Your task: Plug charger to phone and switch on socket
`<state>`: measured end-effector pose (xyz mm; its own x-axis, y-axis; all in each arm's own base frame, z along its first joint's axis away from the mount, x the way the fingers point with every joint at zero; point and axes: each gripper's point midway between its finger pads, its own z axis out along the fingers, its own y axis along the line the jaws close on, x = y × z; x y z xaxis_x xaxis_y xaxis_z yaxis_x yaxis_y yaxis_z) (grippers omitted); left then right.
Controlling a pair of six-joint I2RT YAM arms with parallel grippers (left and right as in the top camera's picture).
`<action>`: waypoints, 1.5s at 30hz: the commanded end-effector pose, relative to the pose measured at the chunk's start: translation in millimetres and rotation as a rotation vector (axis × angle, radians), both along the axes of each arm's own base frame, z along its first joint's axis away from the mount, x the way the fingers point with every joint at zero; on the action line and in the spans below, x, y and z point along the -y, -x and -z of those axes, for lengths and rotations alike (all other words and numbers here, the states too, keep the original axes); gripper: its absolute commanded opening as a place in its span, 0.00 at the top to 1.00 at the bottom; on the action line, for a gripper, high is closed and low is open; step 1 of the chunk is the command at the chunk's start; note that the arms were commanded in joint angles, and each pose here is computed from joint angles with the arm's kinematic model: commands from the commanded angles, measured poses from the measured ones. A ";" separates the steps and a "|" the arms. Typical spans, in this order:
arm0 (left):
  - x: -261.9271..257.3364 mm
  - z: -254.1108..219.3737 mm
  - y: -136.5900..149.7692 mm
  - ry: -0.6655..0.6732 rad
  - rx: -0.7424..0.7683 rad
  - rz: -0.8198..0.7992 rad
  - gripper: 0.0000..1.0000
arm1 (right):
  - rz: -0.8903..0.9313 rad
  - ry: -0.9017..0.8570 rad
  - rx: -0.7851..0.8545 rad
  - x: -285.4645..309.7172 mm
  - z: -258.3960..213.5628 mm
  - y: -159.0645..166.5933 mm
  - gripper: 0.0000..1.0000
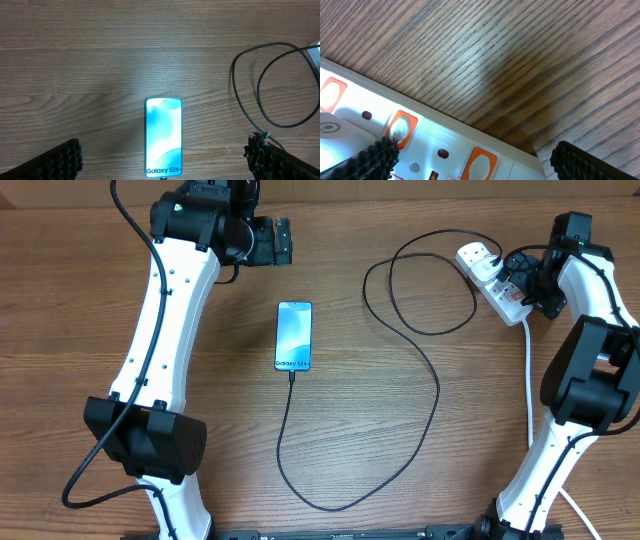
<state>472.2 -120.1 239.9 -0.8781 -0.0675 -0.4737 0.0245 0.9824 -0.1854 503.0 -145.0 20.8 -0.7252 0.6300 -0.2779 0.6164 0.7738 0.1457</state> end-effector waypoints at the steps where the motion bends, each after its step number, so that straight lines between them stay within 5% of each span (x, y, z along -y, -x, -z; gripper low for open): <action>1: -2.0 5.1 -1.6 -0.014 -0.008 -0.009 0.00 | -0.051 -0.042 -0.090 -15.6 24.6 14.1 0.00; 12: -2.0 5.1 -1.6 -0.014 -0.008 -0.009 0.00 | 0.086 -0.033 0.048 1.0 -104.6 33.7 0.00; 24: -2.0 5.1 -1.6 -0.014 -0.008 -0.009 0.00 | 0.057 -0.004 0.227 -47.7 -269.2 132.9 0.00; 39: -2.0 5.1 -1.6 -0.014 -0.008 -0.009 0.00 | -0.162 0.008 0.486 -143.5 -306.2 253.7 0.00; 45: -2.0 5.1 -1.6 -0.014 -0.008 -0.009 0.00 | -0.163 -0.004 0.380 -145.5 -277.4 307.8 0.00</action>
